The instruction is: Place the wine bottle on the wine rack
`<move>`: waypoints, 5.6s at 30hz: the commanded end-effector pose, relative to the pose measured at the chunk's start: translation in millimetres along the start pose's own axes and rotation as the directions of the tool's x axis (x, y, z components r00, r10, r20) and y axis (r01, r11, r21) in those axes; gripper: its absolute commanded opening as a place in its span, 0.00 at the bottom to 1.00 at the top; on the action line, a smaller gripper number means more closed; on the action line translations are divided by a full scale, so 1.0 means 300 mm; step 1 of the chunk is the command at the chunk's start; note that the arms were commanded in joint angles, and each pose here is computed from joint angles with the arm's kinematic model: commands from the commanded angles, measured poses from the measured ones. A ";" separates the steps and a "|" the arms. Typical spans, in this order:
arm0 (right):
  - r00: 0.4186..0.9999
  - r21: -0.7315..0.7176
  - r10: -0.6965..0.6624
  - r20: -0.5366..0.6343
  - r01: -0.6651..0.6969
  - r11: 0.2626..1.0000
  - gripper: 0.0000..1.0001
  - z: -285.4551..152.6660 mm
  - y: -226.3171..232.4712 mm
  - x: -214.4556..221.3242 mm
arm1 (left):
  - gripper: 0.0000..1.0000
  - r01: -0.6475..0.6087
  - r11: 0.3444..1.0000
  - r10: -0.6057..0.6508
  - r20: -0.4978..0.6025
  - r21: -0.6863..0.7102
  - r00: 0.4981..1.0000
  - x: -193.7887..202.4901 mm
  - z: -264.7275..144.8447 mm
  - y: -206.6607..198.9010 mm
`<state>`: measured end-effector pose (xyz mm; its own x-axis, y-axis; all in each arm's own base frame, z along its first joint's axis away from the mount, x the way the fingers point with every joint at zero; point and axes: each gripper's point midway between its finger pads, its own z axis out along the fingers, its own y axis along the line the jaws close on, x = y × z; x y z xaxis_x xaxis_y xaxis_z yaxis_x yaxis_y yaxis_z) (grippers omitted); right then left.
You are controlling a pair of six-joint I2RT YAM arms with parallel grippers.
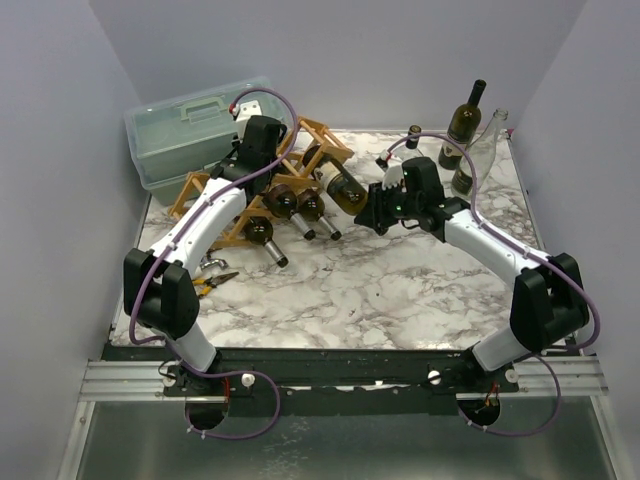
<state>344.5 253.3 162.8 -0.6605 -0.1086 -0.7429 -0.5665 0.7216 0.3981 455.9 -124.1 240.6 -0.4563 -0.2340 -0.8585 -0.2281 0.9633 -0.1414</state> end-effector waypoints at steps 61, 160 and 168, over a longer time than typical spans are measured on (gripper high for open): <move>0.970 0.054 0.056 0.238 -0.071 0.996 0.70 0.210 -0.030 -0.338 | 0.90 -0.270 0.925 0.243 0.130 0.266 0.961 -0.054 -0.323 -0.061; 0.835 0.787 -0.264 0.482 -0.281 0.549 0.59 -0.446 -1.164 -0.998 | 0.99 -0.270 0.731 0.238 0.137 0.627 0.962 0.077 -0.494 -0.308; 0.842 0.789 -0.259 0.473 -0.273 0.550 0.37 -0.420 -1.183 -0.982 | 0.99 -0.275 0.734 0.250 0.131 0.621 0.959 0.085 -0.483 -0.308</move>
<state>670.8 -52.9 304.7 -0.2071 0.0610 -0.9764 0.2599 0.9656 0.0052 341.8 -233.9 301.2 -0.3858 0.0190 -0.9224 0.4712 0.8636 -0.1793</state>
